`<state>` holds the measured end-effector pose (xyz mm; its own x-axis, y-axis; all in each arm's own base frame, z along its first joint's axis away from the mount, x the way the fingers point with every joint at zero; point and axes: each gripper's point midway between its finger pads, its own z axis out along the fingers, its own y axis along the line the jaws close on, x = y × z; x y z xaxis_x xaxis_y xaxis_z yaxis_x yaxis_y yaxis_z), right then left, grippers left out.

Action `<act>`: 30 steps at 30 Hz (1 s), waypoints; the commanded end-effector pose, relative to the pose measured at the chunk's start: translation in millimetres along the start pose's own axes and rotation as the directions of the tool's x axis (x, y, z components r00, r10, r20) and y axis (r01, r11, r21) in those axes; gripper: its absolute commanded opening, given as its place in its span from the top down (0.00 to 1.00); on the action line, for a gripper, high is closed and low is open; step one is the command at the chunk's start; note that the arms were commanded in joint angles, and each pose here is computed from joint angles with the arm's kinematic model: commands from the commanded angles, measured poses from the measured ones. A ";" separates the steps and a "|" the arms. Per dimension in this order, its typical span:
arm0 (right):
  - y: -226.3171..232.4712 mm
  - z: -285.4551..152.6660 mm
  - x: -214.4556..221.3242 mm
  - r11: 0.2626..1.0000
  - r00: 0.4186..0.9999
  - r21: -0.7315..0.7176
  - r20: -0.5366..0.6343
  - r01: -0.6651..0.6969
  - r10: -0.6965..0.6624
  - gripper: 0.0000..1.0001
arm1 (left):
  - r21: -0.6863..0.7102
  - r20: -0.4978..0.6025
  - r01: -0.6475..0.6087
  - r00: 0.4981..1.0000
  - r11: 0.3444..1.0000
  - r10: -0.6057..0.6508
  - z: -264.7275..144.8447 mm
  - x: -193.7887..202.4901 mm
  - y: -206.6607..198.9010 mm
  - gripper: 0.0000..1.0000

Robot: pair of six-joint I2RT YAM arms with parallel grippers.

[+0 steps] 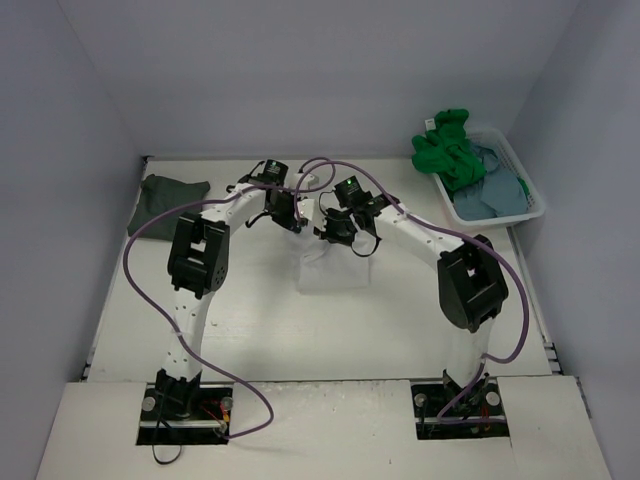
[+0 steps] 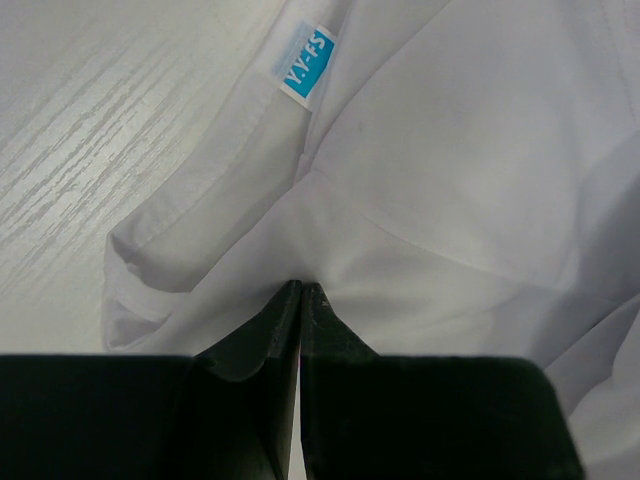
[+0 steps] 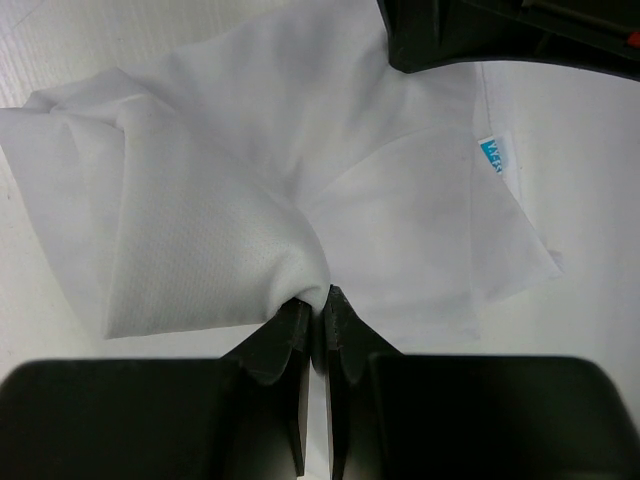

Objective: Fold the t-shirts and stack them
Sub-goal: Fold the 2/3-rectangle-folded T-shirt at the center of the board.

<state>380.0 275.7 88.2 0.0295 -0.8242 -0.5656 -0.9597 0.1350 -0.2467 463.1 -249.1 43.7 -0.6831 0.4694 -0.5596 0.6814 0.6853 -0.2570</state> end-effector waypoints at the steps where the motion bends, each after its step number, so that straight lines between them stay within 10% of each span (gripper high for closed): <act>1: -15.5 -6.4 -12.9 0.999 0.999 0.043 0.042 0.006 -0.008 1.00 | 0.042 0.027 -0.024 0.999 0.999 0.023 -2.7 -7.8 -11.1 1.00; 30: -58.4 3.0 -15.0 0.990 0.999 0.138 0.006 0.033 -0.034 1.00 | 0.194 -0.003 -0.066 0.998 0.979 0.068 16.2 -0.7 -81.5 1.00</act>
<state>411.4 280.8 83.3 0.0334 -0.8345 -0.5500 -0.9481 0.1477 -0.2817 424.3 -297.7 39.2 -0.6655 0.5029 -0.5516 0.7333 0.5783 -0.3575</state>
